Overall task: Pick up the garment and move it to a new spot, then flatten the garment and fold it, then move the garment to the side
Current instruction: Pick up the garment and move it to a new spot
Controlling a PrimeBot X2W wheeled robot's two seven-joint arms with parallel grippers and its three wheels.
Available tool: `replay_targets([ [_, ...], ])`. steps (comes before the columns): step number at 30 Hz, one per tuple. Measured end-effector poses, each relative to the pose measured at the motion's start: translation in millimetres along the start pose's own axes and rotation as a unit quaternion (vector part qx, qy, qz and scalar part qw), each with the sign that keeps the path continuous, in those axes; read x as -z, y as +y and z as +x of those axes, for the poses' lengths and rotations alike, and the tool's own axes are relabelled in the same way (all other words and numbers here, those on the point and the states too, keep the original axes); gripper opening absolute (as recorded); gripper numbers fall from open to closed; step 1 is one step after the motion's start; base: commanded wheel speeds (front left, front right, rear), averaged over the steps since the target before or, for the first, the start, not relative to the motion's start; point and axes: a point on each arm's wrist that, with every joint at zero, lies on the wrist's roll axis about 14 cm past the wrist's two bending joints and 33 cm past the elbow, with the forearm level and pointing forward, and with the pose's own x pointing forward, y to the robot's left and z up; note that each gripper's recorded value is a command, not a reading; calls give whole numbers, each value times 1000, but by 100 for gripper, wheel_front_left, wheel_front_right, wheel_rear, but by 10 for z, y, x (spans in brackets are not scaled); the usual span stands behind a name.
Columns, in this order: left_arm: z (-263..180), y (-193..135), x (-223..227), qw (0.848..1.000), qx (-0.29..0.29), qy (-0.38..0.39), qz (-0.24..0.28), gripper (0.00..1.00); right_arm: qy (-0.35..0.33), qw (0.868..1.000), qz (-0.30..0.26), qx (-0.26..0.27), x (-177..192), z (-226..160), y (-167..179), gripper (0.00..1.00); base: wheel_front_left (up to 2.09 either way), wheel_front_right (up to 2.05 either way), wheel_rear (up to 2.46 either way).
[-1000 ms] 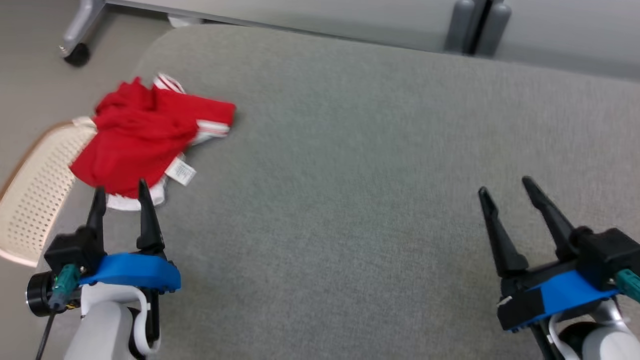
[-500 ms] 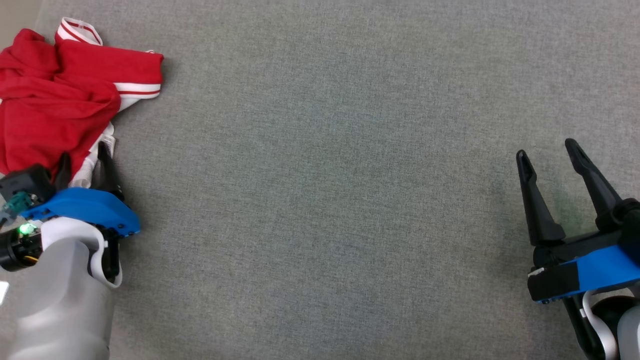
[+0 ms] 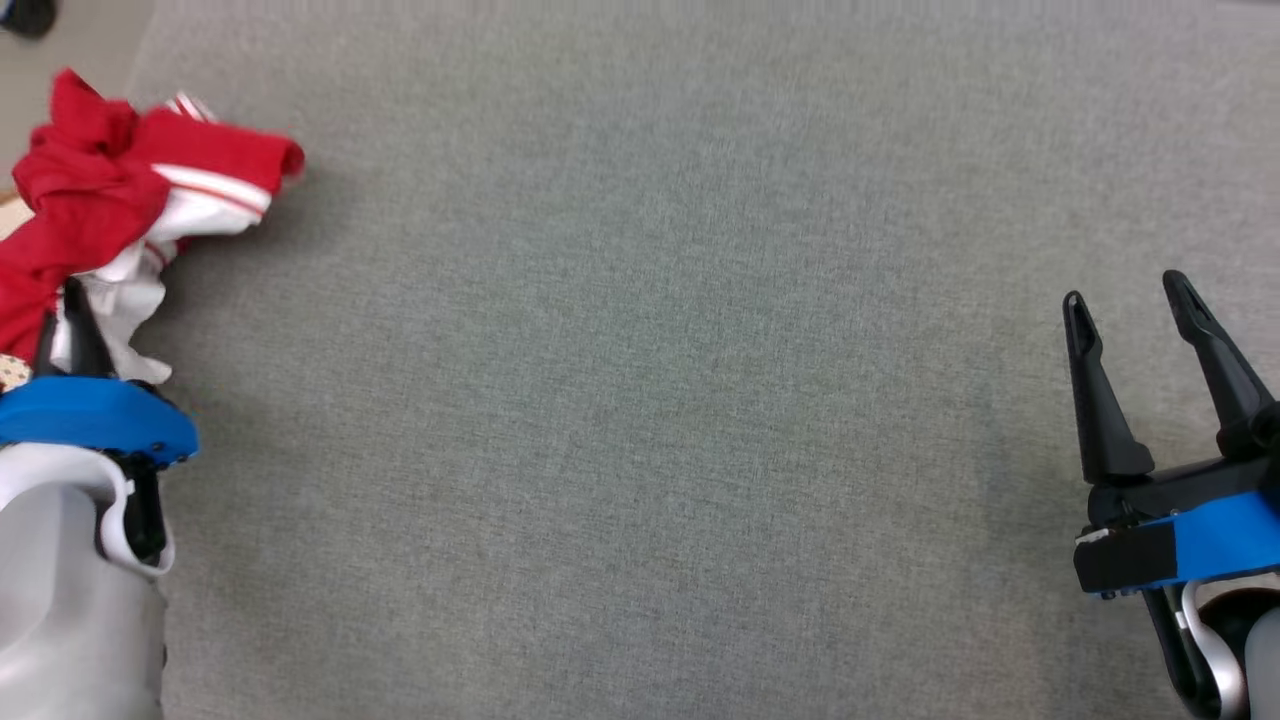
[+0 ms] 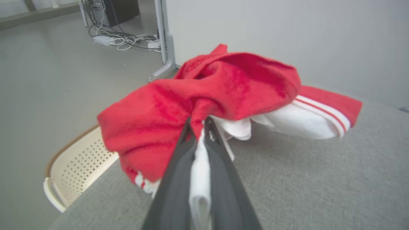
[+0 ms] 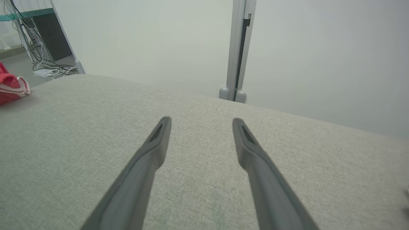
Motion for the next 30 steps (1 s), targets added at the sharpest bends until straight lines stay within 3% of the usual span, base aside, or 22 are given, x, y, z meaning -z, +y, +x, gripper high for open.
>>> replay_targets([
  [7, -333, 35, -513, 995, 9, -97, 2, 0, -42, 999, -10, 11, -370, -230, 26, 100, 0, 0, 0],
  [14, -701, -438, -774, 984, 72, -165, -3, 0, -64, 997, -12, 42, -593, -580, -67, 100, 0, 0, 0],
  [18, -853, -950, -814, 973, 144, -181, -1, 0, -63, 996, -6, 71, -592, -800, -188, 100, 0, 0, 0],
  [22, -1012, -1714, -760, 953, 250, -170, 0, 0, -59, 993, 0, 105, -558, -997, -347, 100, 0, 0, 0],
  [27, -1300, -2661, -430, 916, 384, -116, 9, 0, -48, 987, 8, 152, -450, -1235, -578, 100, 0, 0, 0],
  [30, -1513, -3149, -219, 886, 455, -86, 21, 0, -39, 983, 12, 180, -376, -1376, -711, 100, 0, 0, 0],
])
